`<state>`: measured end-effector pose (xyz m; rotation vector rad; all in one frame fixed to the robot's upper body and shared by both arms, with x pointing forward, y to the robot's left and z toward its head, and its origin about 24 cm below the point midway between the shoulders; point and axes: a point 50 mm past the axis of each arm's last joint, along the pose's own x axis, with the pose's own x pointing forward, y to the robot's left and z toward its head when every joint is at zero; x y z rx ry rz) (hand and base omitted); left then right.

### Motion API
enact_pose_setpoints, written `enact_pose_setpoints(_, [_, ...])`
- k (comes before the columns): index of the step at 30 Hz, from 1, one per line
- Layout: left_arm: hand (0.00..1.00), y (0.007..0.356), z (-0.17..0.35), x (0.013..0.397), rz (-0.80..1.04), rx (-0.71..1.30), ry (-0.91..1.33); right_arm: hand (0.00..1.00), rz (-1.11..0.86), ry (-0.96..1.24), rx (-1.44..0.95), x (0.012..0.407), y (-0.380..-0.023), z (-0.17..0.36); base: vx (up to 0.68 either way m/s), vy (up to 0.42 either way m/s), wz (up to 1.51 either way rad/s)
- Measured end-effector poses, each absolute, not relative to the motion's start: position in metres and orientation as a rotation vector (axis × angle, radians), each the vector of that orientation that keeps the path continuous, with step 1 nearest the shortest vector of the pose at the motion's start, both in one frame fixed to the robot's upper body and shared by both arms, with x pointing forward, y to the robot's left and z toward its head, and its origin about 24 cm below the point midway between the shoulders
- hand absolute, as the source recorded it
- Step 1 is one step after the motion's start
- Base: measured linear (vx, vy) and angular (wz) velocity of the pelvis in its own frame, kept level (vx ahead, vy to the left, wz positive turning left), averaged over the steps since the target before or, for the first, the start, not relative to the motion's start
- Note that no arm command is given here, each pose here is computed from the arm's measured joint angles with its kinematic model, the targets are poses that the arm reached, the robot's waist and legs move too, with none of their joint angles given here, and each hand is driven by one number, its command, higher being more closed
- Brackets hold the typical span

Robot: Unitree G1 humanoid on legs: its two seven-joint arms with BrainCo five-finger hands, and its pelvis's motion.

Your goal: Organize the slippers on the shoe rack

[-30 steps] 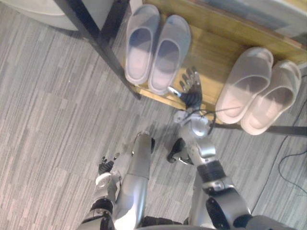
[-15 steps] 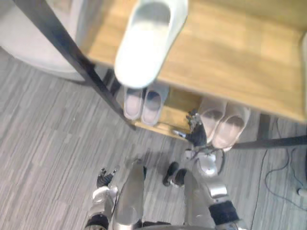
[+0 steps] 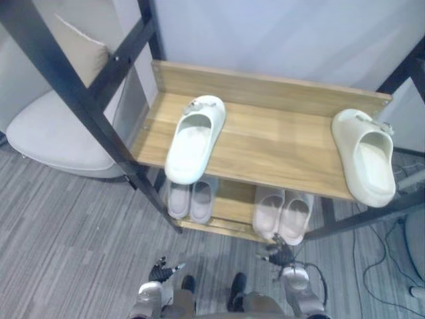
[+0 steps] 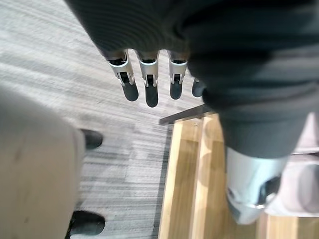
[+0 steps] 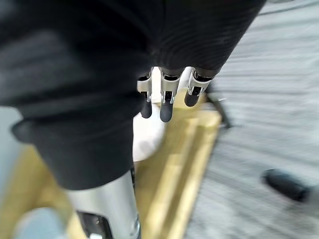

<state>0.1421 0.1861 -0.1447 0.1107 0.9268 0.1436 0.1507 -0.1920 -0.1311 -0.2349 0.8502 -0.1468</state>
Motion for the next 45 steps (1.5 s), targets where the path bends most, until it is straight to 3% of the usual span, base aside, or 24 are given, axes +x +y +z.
enact_pose_setpoints(6, [0.00,0.179,-0.146,0.142,0.062,0.184,0.930,0.00,-0.172,1.006,-0.254,0.122,-0.202,-0.149,0.00,0.009,-0.01])
enact_pose_setpoints(15, [0.00,0.149,-0.143,0.150,-0.172,0.286,0.882,0.00,-0.223,1.058,-0.218,0.112,-0.208,-0.154,-0.03,0.025,0.01])
enact_pose_setpoints(22, [0.00,0.085,-0.098,0.182,-0.494,0.269,0.564,0.00,-0.227,1.065,-0.212,0.112,-0.208,-0.155,-0.04,0.047,0.05])
enact_pose_setpoints(28, [0.00,0.035,-0.035,0.184,-0.729,0.043,0.276,0.00,-0.239,1.064,-0.216,0.111,-0.211,-0.154,0.05,0.027,0.08])
enact_pose_setpoints(35, [0.00,0.024,0.029,0.197,-0.762,-0.153,0.031,0.00,-0.213,1.042,-0.260,0.115,-0.214,-0.152,0.03,0.017,0.02])
enact_pose_setpoints(45, [0.00,0.030,0.100,0.227,-0.646,-0.187,-0.289,0.00,-0.152,1.028,-0.314,0.118,-0.210,-0.152,0.00,0.003,0.00])
